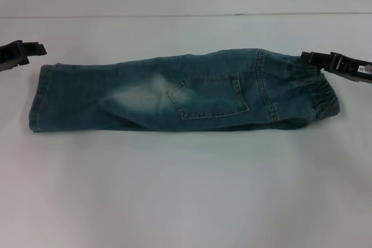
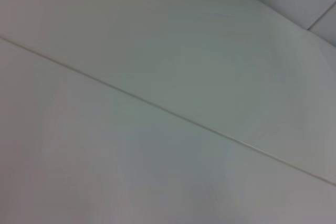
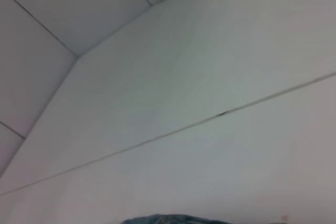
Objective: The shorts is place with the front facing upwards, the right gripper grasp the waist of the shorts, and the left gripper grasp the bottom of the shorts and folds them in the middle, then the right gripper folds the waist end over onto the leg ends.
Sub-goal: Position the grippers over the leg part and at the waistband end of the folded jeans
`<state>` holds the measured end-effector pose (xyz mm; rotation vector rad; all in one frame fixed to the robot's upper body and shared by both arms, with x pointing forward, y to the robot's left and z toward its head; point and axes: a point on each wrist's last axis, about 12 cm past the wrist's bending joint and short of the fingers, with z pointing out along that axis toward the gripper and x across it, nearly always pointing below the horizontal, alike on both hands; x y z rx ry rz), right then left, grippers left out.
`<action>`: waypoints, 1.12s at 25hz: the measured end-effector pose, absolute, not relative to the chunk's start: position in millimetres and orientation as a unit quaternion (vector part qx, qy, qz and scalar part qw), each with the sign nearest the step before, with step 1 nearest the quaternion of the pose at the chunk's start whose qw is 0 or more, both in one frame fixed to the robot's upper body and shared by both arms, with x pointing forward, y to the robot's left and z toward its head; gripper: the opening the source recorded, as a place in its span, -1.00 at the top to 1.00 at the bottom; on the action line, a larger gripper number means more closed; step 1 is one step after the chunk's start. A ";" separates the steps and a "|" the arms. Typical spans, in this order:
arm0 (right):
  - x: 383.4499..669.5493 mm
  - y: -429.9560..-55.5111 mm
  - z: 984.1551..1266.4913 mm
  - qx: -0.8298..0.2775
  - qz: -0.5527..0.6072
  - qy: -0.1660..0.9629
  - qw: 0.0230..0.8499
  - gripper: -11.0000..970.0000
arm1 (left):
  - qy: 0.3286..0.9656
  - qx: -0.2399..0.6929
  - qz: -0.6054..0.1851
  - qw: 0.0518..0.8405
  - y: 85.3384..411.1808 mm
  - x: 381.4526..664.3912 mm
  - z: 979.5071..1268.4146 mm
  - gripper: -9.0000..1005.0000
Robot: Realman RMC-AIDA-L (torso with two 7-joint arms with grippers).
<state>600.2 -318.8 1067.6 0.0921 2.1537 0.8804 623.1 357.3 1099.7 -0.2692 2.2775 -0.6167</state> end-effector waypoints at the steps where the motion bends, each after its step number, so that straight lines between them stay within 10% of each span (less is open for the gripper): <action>1: 600.5 -319.3 1068.0 0.036 0.347 0.852 0.392 0.25 | 0.889 -0.105 -0.241 0.374 357.2 623.1 1099.5 0.39; 13: 599.6 -346.3 1079.7 0.026 0.331 0.867 0.371 -0.32 | 0.868 -0.083 -0.304 0.383 346.9 618.3 1105.3 -0.69; 18: 597.6 -365.6 1096.7 0.019 0.337 0.866 0.369 -0.74 | 0.854 -0.029 -0.334 0.398 339.9 611.0 1108.3 -0.69; 28: 585.0 -393.6 1164.3 -0.052 0.377 0.859 0.343 -0.73 | 0.768 0.192 -0.456 0.407 312.8 570.8 1129.1 -0.67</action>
